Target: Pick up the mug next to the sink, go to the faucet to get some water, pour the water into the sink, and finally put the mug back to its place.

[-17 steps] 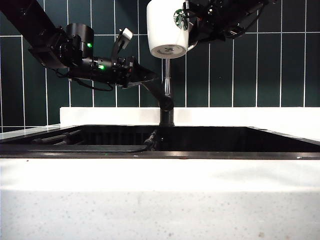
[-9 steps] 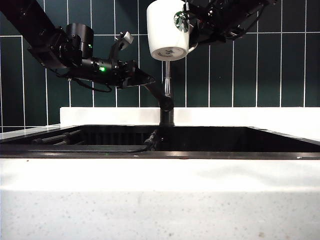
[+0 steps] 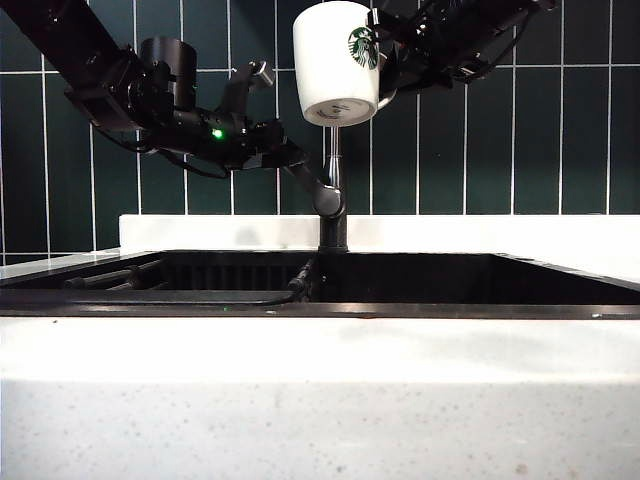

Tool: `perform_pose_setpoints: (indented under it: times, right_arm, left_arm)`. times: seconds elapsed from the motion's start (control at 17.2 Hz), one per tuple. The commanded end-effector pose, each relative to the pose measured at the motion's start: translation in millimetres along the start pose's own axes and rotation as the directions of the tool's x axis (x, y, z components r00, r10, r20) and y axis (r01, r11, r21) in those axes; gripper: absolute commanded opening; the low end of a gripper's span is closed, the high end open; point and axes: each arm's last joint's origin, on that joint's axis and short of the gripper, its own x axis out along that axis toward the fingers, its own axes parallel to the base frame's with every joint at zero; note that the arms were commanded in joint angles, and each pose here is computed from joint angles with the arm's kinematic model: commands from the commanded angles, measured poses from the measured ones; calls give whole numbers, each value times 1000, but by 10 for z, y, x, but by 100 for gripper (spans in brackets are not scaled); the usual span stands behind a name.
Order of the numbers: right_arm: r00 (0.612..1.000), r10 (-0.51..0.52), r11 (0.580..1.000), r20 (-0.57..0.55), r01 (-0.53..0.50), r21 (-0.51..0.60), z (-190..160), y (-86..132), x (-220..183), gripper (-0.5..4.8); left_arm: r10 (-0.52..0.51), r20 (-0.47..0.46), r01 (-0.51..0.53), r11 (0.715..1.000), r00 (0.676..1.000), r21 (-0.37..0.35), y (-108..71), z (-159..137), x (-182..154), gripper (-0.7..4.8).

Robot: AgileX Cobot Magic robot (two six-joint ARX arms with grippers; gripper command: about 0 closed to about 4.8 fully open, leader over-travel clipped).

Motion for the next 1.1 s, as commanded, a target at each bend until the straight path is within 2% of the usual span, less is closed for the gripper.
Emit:
perform_pose_setpoints:
  times: [0.06,0.17,0.29,0.41,0.58,0.76,0.81,0.87,0.93,1.1]
  right_arm:
    - [994,19,996,111,-10,-83,196,20,-85,12]
    - [993,-37,987,116,54,-149,226,-16,-128,12]
    - [989,-101,956,107,127,-266,228,-57,-154,12]
    - [978,-198,857,69,206,-472,199,-81,-171,12]
    - [963,-269,690,16,205,-694,145,-97,-172,12]
    - [932,-362,421,10,174,-890,137,-124,-181,12]
    - [922,-386,306,16,144,-941,142,-131,-183,12]
    - [921,-389,243,21,124,-962,146,-132,-184,12]
    - [921,-389,211,23,113,-971,148,-132,-184,12]
    - [921,-389,74,25,58,-996,150,-131,-184,13]
  left_arm:
    - [-101,42,104,991,994,-79,37,120,-85,237]
    - [-130,65,136,986,989,-96,4,392,-193,237]
    - [-123,60,129,987,991,-98,-20,664,-339,237]
    - [-111,67,116,989,992,-89,-43,968,-536,237]
    - [-45,43,49,993,998,-104,-104,1240,-730,237]
    - [-52,-11,50,988,999,-145,-158,1310,-828,237]
    - [-61,-58,50,982,996,-180,-186,1302,-866,237]
    - [-72,-106,50,979,992,-197,-210,1275,-894,237]
    - [-81,-137,53,979,987,-196,-226,1255,-911,237]
    - [-95,-263,41,978,960,-206,-268,1131,-951,237]
